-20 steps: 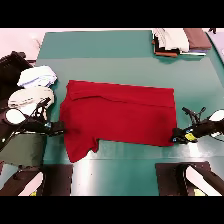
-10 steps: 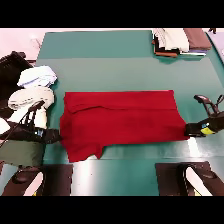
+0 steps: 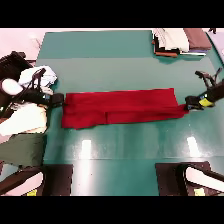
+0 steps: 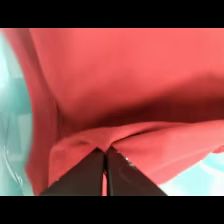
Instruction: Fold the shirts.
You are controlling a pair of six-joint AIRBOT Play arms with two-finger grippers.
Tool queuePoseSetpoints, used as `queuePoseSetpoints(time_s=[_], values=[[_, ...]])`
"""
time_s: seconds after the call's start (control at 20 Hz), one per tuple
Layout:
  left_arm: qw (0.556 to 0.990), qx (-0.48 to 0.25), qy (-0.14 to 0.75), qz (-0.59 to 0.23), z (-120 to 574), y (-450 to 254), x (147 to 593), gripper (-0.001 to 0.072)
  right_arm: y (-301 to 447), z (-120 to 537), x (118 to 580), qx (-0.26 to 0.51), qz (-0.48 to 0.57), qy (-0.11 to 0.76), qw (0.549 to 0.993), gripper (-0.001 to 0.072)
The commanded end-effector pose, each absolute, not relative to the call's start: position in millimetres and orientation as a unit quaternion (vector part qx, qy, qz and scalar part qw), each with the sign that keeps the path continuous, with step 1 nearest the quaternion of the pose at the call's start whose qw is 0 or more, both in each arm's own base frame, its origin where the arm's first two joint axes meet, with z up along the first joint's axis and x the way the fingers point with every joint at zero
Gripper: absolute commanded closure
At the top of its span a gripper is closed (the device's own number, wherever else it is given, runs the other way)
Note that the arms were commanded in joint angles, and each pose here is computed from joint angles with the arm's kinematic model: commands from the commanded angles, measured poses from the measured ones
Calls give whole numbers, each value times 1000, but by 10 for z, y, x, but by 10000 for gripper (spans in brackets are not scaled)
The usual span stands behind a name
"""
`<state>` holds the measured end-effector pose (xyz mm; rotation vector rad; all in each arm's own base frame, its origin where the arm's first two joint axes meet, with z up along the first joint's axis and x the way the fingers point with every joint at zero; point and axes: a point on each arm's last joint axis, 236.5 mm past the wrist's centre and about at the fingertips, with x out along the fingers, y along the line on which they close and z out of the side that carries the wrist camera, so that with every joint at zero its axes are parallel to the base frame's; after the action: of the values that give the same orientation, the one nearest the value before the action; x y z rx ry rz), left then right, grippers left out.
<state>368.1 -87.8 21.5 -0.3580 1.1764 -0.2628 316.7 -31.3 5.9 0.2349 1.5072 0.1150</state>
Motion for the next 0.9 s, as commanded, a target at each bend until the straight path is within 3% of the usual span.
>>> queuePoseSetpoints(time_s=[0.0, 0.05, 0.1, 0.15, 0.2, 0.25, 0.3, 0.35, 0.45, 0.5, 0.55, 0.6, 0.85], values=[[819, -171, 535, -118, 47, -853, 4271, 684, -158, 16, 3758, 160, 86, 654, 734, 694], [821, -179, 530, -117, 33, -867, 4362, 683, -117, 23, 3906, 174, 95, 644, 738, 692], [823, -184, 524, -117, 37, -873, 4437, 676, -88, 34, 4028, 184, 102, 636, 742, 615], [827, -188, 517, -114, 65, -870, 4491, 395, -83, 41, 4146, 191, 106, 629, 746, 393], [828, -201, 513, -106, 100, -868, 4523, 145, -121, 43, 4216, 187, 104, 627, 749, 312], [827, -208, 512, -103, 131, -870, 4537, 126, -168, 57, 4258, 191, 104, 627, 748, 312], [825, -208, 514, -108, 161, -887, 4525, 126, -227, 51, 4254, 190, 105, 629, 746, 312], [819, -211, 521, -114, 173, -922, 4490, 179, -282, 18, 4211, 187, 110, 634, 743, 312], [808, -207, 536, -132, 152, -1011, 4394, 652, -458, -124, 4032, 202, 106, 648, 727, 312], [806, -197, 538, -146, 152, -1085, 4361, 684, -554, -211, 3951, 214, 97, 653, 720, 304], [805, -190, 540, -155, 152, -1182, 4339, 684, -678, -310, 3867, 231, 84, 655, 714, 217], [805, -182, 539, -166, 159, -1310, 4321, 684, -774, -414, 3790, 247, 73, 658, 707, 184], [798, -175, 539, -202, 69, -2067, 4232, 685, -594, -812, 3722, 354, 120, 656, 655, 207]])
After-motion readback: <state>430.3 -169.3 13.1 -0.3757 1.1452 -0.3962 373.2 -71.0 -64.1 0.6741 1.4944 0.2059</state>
